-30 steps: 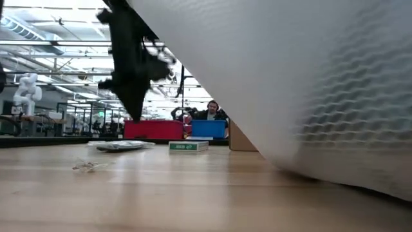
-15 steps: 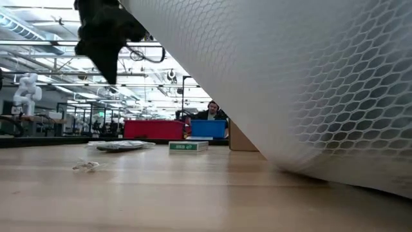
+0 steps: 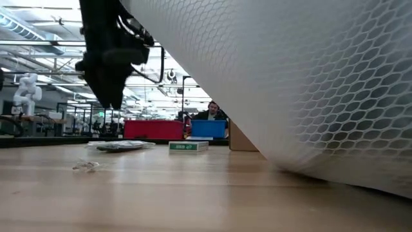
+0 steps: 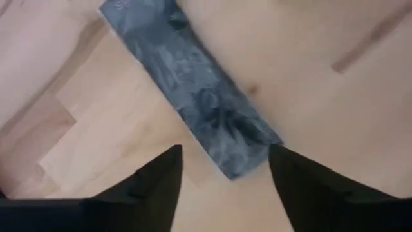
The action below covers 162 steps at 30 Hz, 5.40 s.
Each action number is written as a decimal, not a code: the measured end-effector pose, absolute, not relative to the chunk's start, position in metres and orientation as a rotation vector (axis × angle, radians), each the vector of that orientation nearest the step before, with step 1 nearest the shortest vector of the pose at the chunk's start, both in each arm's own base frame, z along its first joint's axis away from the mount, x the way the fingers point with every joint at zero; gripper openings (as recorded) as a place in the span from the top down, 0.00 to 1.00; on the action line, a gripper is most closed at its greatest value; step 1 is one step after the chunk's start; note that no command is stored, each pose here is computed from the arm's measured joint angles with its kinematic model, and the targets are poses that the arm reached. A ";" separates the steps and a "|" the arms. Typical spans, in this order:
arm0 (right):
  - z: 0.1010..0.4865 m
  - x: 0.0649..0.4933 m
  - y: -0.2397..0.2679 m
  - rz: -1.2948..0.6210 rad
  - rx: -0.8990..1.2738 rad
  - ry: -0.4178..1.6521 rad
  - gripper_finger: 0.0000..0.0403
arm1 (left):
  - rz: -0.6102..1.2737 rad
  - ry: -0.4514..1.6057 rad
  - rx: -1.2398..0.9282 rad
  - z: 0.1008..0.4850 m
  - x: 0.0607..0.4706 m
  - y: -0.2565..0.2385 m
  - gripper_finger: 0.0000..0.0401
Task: Unpack boxes
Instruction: Put the socks into the transparent zip bag, then put the game card into the transparent zip bag
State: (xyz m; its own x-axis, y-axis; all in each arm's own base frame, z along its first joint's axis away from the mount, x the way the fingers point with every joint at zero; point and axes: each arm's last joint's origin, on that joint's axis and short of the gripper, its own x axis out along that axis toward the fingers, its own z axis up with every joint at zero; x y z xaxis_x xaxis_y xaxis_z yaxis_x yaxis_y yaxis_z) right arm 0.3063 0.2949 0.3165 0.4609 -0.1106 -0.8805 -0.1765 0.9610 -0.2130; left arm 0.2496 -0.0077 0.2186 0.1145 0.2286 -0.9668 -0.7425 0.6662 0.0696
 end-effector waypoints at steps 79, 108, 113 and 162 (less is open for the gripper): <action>0.316 0.307 0.294 0.022 -0.263 1.101 1.00 | 0.024 0.501 -0.006 0.329 0.292 -0.148 1.00; 0.315 0.301 0.289 -0.063 -0.229 1.151 1.00 | -0.036 0.575 0.123 0.272 0.325 -0.182 0.41; 0.314 0.293 0.293 -0.087 -0.222 1.168 1.00 | -0.044 0.478 0.189 0.286 0.320 -0.190 0.32; 0.341 0.210 0.331 -0.148 0.067 1.126 1.00 | 0.708 0.894 -0.393 0.144 0.382 0.034 0.27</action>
State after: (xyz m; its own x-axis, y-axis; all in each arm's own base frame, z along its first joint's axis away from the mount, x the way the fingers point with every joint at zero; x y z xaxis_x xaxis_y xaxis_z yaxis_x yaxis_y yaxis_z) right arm 0.2097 0.3312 0.3407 0.4219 -0.0845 -0.9027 0.1522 0.9881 -0.0214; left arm 0.3821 0.0339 0.1445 0.4245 0.3930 -0.8157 -0.7041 0.7097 -0.0245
